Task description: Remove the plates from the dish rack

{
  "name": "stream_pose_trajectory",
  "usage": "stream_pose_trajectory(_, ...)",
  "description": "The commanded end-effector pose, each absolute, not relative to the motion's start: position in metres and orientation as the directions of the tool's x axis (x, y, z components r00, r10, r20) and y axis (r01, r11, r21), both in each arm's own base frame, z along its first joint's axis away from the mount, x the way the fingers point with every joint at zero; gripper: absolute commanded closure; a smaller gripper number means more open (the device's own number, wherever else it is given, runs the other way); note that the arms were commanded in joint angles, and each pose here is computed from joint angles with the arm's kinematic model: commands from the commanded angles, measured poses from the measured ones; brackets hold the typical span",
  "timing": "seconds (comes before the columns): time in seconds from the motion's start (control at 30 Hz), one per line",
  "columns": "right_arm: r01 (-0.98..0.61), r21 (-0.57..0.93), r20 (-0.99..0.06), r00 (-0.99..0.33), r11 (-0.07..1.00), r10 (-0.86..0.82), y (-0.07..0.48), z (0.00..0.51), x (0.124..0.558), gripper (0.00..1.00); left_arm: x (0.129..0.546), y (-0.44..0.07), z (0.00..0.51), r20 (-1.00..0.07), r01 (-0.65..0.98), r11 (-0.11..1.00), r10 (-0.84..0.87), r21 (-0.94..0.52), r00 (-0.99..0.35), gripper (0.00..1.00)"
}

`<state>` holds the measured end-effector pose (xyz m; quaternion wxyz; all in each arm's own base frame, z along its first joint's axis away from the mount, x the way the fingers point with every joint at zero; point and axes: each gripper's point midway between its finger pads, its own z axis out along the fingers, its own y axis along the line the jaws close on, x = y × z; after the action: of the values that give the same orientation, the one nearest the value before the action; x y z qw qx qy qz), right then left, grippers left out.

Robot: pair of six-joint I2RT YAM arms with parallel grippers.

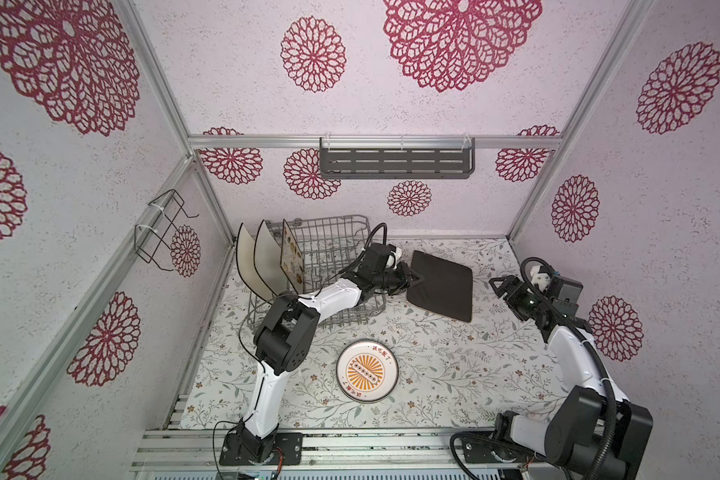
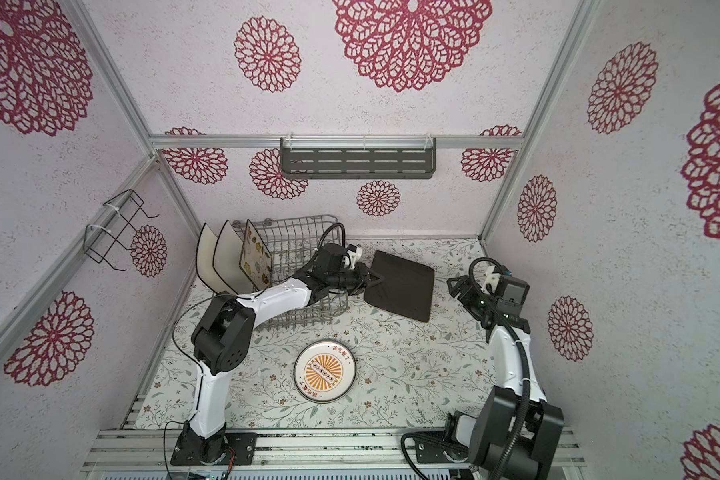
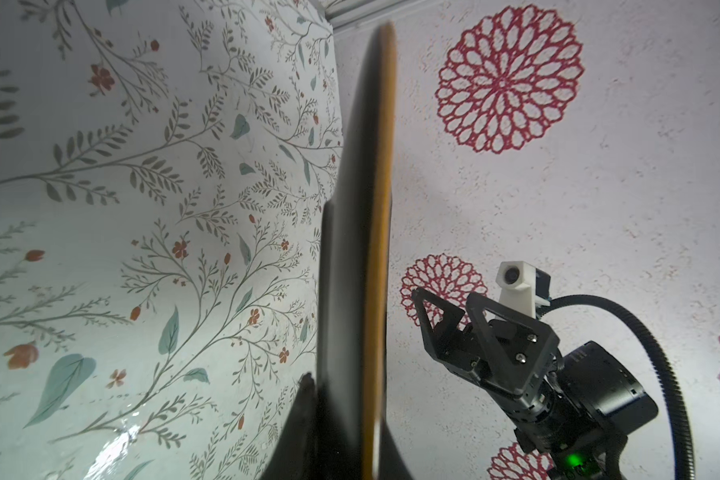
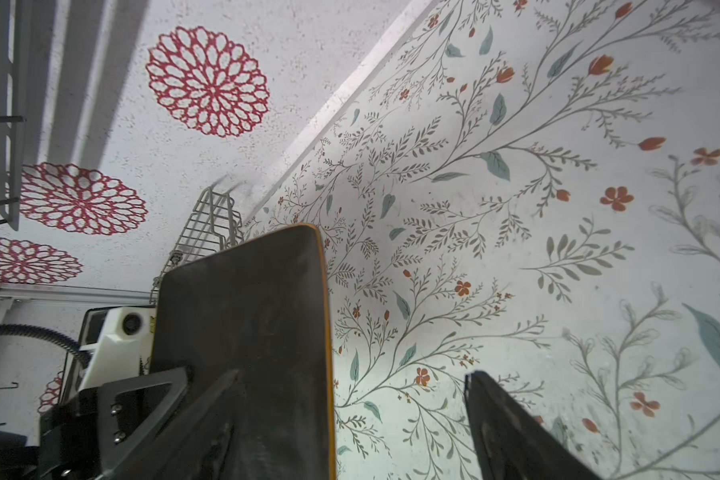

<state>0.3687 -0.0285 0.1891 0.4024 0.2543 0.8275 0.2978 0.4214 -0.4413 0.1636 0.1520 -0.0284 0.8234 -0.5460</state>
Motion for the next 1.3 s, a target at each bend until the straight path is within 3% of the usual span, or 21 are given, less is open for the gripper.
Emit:
stream_pose_trajectory(0.0,0.114,0.744,-0.516,-0.527,0.658,0.675,-0.026,0.197,0.379,0.14,0.430,-0.460,0.228,-0.305,0.240,0.263,-0.245,-0.934,-0.920,1.00)
stream_pose_trajectory(0.3,0.173,0.763,-0.440,-0.567,0.623,0.696,-0.035,0.148,0.388,0.14,0.428,-0.490,0.192,-0.255,0.192,0.266,-0.229,-0.945,-0.939,1.00)
stream_pose_trajectory(0.83,0.245,0.737,-0.375,-0.627,0.629,0.683,-0.041,0.095,0.400,0.16,0.430,-0.507,0.122,-0.200,0.110,0.369,-0.217,-0.923,-0.956,0.99)
stream_pose_trajectory(1.13,0.250,0.707,-0.363,-0.675,0.662,0.643,-0.030,0.077,0.406,0.18,0.423,-0.508,0.101,-0.207,0.108,0.429,-0.191,-0.897,-0.959,0.73)
stream_pose_trajectory(1.27,0.261,0.666,-0.372,-0.696,0.699,0.614,-0.028,0.069,0.409,0.18,0.419,-0.506,0.092,-0.209,0.103,0.471,-0.179,-0.876,-0.961,0.70)
